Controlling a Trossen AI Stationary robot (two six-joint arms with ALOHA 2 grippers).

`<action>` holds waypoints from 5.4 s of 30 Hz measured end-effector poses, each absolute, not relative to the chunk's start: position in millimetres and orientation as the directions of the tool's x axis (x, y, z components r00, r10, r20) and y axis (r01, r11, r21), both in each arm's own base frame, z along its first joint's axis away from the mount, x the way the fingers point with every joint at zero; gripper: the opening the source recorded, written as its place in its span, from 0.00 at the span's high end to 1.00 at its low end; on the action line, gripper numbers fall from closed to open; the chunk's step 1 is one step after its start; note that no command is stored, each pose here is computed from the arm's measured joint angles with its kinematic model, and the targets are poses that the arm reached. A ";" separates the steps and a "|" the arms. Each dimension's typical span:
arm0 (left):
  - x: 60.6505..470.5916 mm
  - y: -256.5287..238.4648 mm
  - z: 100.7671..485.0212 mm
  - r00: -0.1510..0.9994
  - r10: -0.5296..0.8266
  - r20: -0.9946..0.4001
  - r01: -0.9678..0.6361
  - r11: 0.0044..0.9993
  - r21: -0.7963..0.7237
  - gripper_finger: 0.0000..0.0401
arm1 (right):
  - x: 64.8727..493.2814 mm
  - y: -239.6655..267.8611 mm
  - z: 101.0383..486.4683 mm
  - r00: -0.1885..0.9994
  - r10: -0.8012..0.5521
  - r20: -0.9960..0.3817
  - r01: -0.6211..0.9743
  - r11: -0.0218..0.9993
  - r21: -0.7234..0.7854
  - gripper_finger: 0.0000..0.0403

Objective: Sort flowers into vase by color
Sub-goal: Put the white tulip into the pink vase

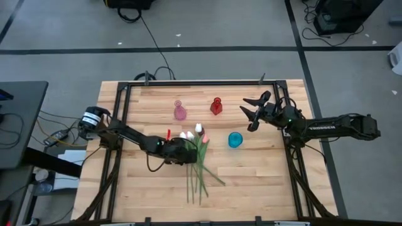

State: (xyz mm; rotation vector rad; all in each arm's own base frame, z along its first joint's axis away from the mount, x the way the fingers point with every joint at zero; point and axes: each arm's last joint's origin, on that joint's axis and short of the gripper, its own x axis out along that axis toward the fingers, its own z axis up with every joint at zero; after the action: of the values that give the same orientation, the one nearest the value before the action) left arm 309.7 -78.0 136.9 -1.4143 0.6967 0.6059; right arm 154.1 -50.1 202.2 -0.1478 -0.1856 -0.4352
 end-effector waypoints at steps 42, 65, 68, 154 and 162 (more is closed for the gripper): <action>237.6 21.5 309.8 0.786 0.595 -0.169 -0.612 0.711 -0.347 0.96 | 154.7 -49.3 200.7 0.905 -0.377 0.196 0.403 0.909 -0.110 0.54; 208.8 65.3 333.9 0.607 0.768 -0.205 -0.794 0.598 -0.108 0.97 | 155.7 -49.9 200.0 0.902 -0.384 0.196 0.410 0.906 -0.109 0.54; 219.0 66.9 327.1 0.621 0.751 -0.225 -0.781 0.616 -0.102 0.97 | 155.7 -49.9 200.0 0.902 -0.384 0.196 0.410 0.906 -0.109 0.54; 358.5 -65.8 162.1 0.560 -0.103 -0.822 -0.784 0.254 -0.566 0.60 | 155.7 -49.7 199.9 0.905 -0.378 0.195 0.398 0.914 -0.078 0.54; 357.7 -56.9 160.2 0.540 -0.073 -0.839 -0.796 0.280 -0.537 0.61 | 155.7 -49.7 199.9 0.905 -0.377 0.195 0.398 0.914 -0.078 0.54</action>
State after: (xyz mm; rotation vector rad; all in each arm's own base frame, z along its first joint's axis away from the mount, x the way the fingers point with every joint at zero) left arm 357.7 -56.9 160.2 -1.2076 0.8994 0.5842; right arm 155.7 -49.7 199.9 -0.1171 -0.1777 -0.4014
